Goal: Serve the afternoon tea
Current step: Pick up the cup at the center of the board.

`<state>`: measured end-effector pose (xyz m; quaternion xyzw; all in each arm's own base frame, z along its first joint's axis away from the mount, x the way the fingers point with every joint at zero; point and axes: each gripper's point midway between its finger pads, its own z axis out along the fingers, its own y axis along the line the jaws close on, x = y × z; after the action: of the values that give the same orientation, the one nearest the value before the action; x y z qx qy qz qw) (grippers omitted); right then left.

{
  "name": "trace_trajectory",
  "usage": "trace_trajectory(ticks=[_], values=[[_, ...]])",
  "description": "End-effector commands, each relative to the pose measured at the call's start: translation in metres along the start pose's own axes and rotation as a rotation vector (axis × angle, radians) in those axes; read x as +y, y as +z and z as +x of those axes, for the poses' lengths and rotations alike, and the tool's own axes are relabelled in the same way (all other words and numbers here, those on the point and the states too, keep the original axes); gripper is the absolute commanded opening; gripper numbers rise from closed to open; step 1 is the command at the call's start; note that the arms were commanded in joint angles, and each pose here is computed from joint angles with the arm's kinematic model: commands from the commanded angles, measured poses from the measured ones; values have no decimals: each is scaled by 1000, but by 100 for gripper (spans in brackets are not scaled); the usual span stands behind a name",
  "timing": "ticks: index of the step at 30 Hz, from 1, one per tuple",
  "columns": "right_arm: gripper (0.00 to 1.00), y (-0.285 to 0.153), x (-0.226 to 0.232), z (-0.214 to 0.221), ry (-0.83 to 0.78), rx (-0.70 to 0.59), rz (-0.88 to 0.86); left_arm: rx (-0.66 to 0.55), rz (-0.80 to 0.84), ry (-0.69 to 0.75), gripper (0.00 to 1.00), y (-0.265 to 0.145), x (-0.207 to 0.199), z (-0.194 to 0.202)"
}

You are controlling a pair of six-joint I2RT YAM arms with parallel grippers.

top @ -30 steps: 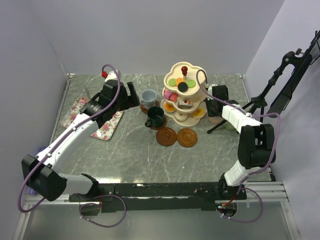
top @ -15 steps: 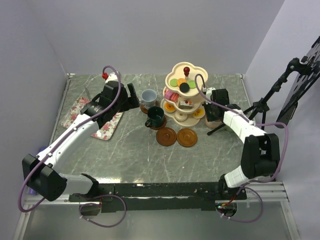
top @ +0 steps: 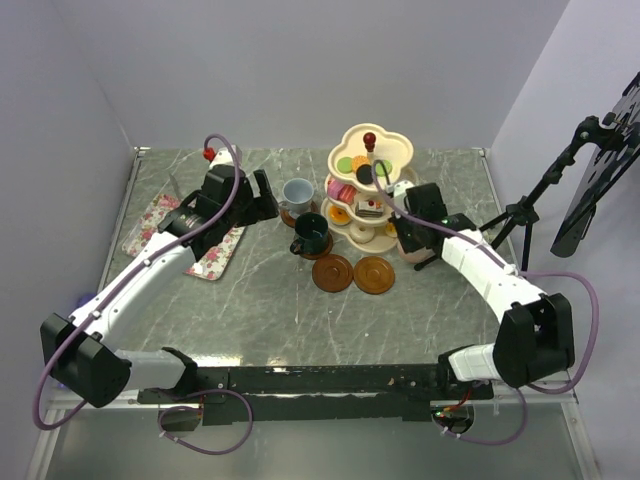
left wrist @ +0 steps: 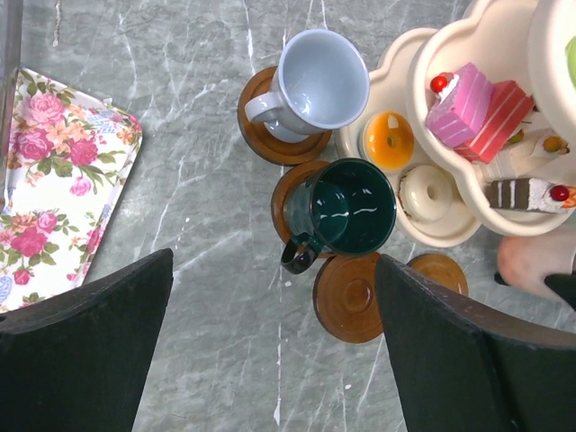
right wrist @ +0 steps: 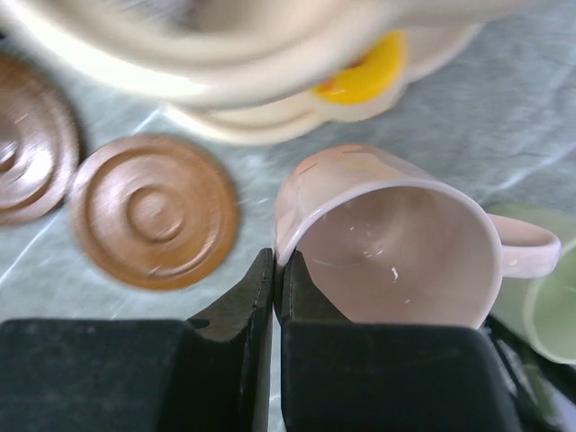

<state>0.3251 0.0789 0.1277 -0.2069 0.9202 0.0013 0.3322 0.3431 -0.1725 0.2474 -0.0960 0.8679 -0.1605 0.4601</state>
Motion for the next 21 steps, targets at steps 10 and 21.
trace_trajectory(ticks=[10, 21], values=[[0, -43, 75, 9, -65, 0, -116, -26, 33, 10, 97, -18, 4, -1], [0, -67, 193, 6, -273, -43, -367, -36, -128, -84, 97, -33, 53, -1]])
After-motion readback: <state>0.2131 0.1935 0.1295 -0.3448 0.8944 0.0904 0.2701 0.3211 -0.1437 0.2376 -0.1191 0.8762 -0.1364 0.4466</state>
